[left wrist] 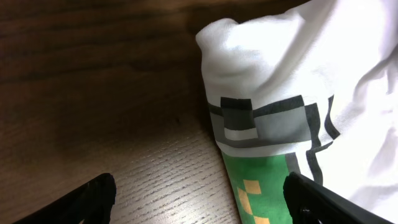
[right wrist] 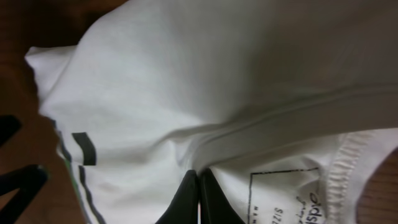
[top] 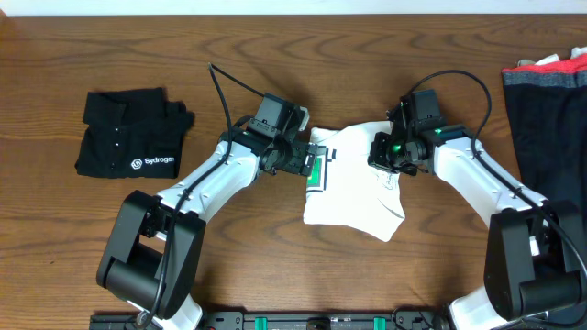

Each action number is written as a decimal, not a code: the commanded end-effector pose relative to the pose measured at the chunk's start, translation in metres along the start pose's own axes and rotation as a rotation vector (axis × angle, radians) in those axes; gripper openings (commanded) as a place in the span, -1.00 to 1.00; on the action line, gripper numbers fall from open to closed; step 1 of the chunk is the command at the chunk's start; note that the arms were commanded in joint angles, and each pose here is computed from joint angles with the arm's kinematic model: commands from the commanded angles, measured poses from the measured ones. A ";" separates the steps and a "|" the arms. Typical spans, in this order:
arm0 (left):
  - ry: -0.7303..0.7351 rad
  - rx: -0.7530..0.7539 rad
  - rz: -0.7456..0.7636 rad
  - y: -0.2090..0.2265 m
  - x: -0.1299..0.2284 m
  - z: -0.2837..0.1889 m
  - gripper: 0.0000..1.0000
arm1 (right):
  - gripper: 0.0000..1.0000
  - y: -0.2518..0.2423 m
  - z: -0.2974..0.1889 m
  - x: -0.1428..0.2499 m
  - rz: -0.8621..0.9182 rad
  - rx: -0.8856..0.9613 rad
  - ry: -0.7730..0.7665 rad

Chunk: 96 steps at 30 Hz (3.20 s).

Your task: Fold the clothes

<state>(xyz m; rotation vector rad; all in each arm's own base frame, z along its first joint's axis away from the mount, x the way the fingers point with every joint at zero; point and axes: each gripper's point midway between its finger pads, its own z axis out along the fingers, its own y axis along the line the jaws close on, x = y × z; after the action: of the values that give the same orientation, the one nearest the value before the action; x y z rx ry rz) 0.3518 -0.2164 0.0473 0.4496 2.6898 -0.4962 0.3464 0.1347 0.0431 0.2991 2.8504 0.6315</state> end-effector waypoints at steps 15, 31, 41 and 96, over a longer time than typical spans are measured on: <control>-0.012 -0.015 0.014 0.004 -0.004 0.004 0.96 | -0.97 -0.053 -0.013 0.015 -0.101 0.238 0.049; -0.156 0.298 0.058 -0.047 -0.042 0.016 1.00 | -0.98 -0.052 -0.013 0.011 -0.110 0.242 0.031; -0.151 0.367 -0.032 -0.047 -0.041 0.058 0.54 | -0.97 -0.050 -0.012 0.007 -0.114 0.236 0.015; -0.203 0.162 -0.054 0.040 -0.054 -0.032 0.45 | 0.36 -0.021 0.016 0.125 0.034 0.089 0.355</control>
<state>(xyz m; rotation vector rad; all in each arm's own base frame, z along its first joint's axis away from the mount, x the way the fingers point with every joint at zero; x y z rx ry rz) 0.4033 -0.1829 0.0893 0.3321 2.4805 -0.7600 0.2382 0.1522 0.0092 0.0417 3.2031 0.6682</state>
